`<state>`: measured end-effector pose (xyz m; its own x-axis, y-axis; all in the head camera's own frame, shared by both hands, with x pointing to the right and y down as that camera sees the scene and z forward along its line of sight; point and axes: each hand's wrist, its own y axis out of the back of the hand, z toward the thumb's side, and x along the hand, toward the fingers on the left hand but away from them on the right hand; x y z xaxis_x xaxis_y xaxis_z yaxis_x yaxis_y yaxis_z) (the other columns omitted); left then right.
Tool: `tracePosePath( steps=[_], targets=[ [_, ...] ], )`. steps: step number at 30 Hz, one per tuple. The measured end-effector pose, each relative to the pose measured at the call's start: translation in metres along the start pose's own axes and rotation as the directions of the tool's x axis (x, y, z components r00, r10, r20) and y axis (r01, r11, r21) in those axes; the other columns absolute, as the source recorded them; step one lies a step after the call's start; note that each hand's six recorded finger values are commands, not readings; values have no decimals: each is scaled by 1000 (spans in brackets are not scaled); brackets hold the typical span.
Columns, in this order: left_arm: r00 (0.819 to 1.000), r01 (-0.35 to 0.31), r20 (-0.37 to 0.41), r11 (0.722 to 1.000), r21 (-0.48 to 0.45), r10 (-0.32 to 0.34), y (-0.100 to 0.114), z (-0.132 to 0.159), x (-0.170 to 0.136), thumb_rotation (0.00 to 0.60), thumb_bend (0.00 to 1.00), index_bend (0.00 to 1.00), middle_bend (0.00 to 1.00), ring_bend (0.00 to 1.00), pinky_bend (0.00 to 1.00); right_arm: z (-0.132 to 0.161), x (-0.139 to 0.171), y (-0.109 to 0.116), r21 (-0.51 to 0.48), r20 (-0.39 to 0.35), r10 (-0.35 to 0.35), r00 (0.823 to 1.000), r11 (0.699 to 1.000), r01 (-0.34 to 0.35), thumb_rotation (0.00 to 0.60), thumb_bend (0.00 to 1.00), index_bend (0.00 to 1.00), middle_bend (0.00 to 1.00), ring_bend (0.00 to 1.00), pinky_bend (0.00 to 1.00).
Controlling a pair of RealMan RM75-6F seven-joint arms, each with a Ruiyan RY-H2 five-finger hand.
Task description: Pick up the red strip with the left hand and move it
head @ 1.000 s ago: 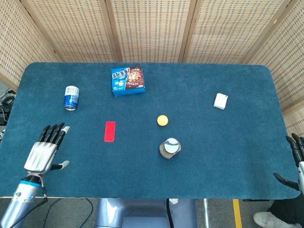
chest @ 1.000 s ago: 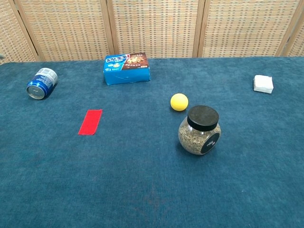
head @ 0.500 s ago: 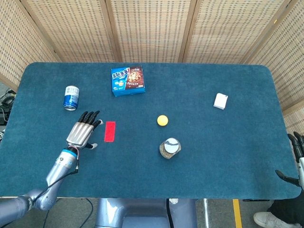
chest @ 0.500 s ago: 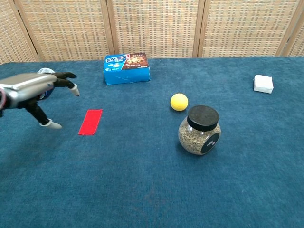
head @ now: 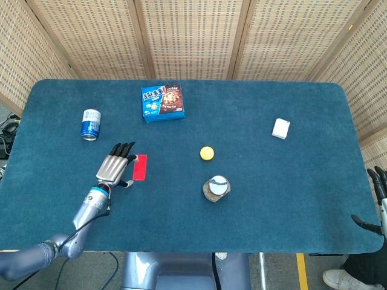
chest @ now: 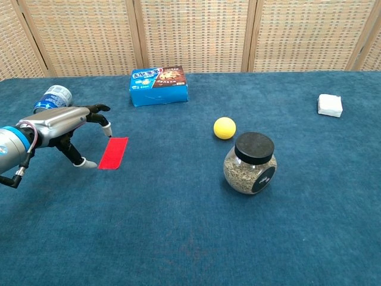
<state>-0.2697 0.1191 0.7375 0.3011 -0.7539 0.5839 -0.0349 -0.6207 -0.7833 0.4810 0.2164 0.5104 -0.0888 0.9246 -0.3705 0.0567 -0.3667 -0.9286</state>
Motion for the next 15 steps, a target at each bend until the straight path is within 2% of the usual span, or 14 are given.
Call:
tracePosePath(
  steps=[7, 15],
  targets=[
    [1000, 12, -9, 999, -30, -12, -7, 0, 4, 600, 207, 333, 0, 0, 0, -2, -1, -1, 0, 8, 5, 1000, 1000, -5, 600, 0, 0, 0, 0, 0],
    [1000, 22, -22, 1000, -19, -22, -11, 0, 11, 600, 208, 333, 0, 0, 0, -4, -2, -2, 1, 13, 8, 1000, 1000, -8, 600, 0, 0, 0, 0, 0]
  ],
)
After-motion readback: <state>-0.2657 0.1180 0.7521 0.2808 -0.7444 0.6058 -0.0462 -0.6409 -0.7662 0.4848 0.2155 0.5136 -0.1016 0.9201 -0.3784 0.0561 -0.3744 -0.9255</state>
